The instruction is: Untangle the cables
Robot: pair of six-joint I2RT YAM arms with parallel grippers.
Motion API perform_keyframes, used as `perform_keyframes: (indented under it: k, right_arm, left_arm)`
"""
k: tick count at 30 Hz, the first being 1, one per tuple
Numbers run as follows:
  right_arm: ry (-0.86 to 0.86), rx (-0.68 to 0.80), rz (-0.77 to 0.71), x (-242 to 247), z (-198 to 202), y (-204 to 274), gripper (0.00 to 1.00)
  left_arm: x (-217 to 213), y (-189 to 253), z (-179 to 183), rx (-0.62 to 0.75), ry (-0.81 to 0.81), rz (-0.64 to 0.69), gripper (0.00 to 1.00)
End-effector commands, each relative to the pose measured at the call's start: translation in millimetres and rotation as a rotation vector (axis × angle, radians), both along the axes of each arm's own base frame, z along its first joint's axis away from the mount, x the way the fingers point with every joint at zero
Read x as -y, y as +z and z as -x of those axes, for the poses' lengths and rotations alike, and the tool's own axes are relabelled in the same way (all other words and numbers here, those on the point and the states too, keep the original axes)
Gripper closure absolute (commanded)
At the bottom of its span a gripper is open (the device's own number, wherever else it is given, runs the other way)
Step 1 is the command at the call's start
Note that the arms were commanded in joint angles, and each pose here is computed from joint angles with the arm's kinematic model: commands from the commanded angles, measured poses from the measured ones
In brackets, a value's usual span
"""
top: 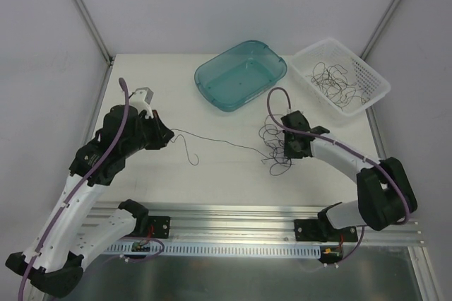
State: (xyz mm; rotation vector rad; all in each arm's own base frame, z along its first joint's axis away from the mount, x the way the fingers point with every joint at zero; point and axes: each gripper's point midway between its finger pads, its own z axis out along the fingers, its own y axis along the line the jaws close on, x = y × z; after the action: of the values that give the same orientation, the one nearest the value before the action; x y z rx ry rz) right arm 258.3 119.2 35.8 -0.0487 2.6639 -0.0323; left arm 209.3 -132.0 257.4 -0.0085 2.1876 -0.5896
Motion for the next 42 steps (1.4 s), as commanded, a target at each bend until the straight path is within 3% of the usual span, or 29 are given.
perform_keyframes:
  k: [1,8,15,23,27,29,32,35,39,42]
  right_arm:
    - [-0.069,-0.01,-0.013,27,10,12,0.91]
    - [-0.151,-0.021,-0.043,49,18,15,0.91]
    - [-0.22,-0.044,-0.089,59,20,8,0.9]
    - [-0.233,-0.024,-0.111,65,17,17,0.88]
    - [-0.238,-0.044,-0.143,65,19,13,0.85]
    - [-0.212,-0.037,-0.177,58,18,17,0.84]
    - [-0.15,-0.028,-0.251,42,16,27,0.78]
    - [-0.107,0.008,-0.277,34,13,43,0.66]
    - [-0.017,0.079,-0.324,22,11,73,0.34]
    - [0.04,0.144,-0.341,18,13,98,0.19]
  left_arm:
    - [-22,21,-2,0.057,0.076,-0.049,1.0]
    - [-43,54,-4,0.114,0.169,-0.071,1.0]
    - [-95,95,-2,0.188,0.374,-0.209,1.0]
    - [-146,85,-4,0.15,0.579,-0.418,1.0]
    - [-163,83,-6,0.124,0.658,-0.471,1.0]
    - [-154,74,-13,0.091,0.621,-0.446,1.0]
    - [-129,69,-24,0.084,0.538,-0.345,1.0]
    - [-97,75,-37,0.112,0.414,-0.238,1.0]
    - [-72,112,-52,0.23,0.313,-0.139,1.0]
    - [-63,142,-63,0.298,0.283,-0.101,1.0]
